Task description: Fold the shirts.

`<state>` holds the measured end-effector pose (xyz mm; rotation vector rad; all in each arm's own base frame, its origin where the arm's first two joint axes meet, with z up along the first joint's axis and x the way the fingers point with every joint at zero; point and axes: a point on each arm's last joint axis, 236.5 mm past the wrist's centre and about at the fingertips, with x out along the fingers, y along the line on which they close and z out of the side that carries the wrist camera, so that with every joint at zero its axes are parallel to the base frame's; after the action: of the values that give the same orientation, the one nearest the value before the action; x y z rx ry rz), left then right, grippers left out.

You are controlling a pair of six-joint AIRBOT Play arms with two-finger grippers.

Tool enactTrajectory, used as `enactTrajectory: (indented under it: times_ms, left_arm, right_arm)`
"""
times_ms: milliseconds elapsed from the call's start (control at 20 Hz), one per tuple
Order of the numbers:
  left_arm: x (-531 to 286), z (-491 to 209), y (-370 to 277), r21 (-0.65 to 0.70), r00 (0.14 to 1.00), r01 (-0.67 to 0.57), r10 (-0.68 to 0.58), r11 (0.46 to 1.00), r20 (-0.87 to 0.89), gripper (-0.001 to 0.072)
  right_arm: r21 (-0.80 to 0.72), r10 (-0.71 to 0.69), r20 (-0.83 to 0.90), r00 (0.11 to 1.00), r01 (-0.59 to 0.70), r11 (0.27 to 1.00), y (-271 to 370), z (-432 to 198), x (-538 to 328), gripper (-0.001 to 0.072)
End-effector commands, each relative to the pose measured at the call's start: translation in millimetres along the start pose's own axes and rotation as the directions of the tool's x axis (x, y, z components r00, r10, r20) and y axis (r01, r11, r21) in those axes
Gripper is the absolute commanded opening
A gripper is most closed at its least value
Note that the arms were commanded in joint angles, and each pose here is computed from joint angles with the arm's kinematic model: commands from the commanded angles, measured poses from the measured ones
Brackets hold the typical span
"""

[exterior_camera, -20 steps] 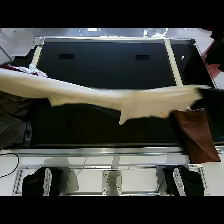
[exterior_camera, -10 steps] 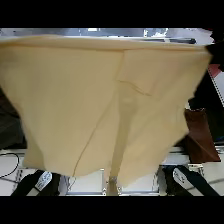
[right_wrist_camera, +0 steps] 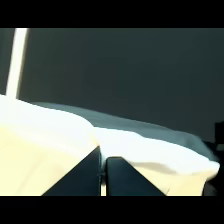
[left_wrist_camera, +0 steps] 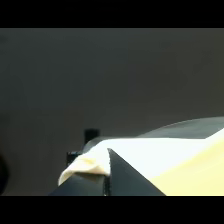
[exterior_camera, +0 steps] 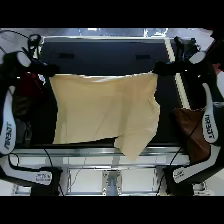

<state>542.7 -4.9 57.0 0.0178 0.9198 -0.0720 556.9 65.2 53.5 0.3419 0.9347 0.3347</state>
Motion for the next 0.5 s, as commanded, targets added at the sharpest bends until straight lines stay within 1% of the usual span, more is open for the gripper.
enactTrajectory:
  times_ms: [0, 100, 200, 300, 350, 450]
  left_arm:
    - [46, 2, 6, -0.044, 0.997, -0.061, 0.062, 0.997, 0.036, 0.0006]
    - [36, 1, 9, -0.043, 0.997, -0.067, 0.068, 0.997, 0.021, 0.0006]
    - [25, -14, 8, -0.043, 0.997, -0.068, 0.066, 0.997, -0.048, 0.0006]
    - [12, -33, 7, -0.017, 0.989, -0.066, 0.063, 0.998, -0.132, 0.0006]
    - [6, -45, 6, -0.006, 0.982, -0.063, 0.061, 0.998, -0.177, 0.0006]
    - [0, -75, 4, 0.008, 0.966, -0.057, 0.057, 0.998, -0.254, 0.0006]
  right_arm:
    - [0.009, -0.051, 0.066, 0.997, 0.050, 0.999, -23, 16, 32, 0.0013]
    - [-0.047, -0.067, 0.005, 0.998, 0.067, 0.997, -24, 12, 15, 0.0014]
    - [-0.112, -0.094, -0.125, 0.988, 0.080, 0.991, -22, -10, -1, 0.0013]
    - [-0.168, -0.149, -0.208, 0.967, 0.114, 0.979, -22, -30, -16, 0.0013]
    - [-0.184, -0.171, -0.241, 0.955, 0.128, 0.974, -24, -38, -24, 0.0013]
    - [-0.182, -0.172, -0.331, 0.928, 0.116, 0.976, -22, -62, -34, 0.0014]
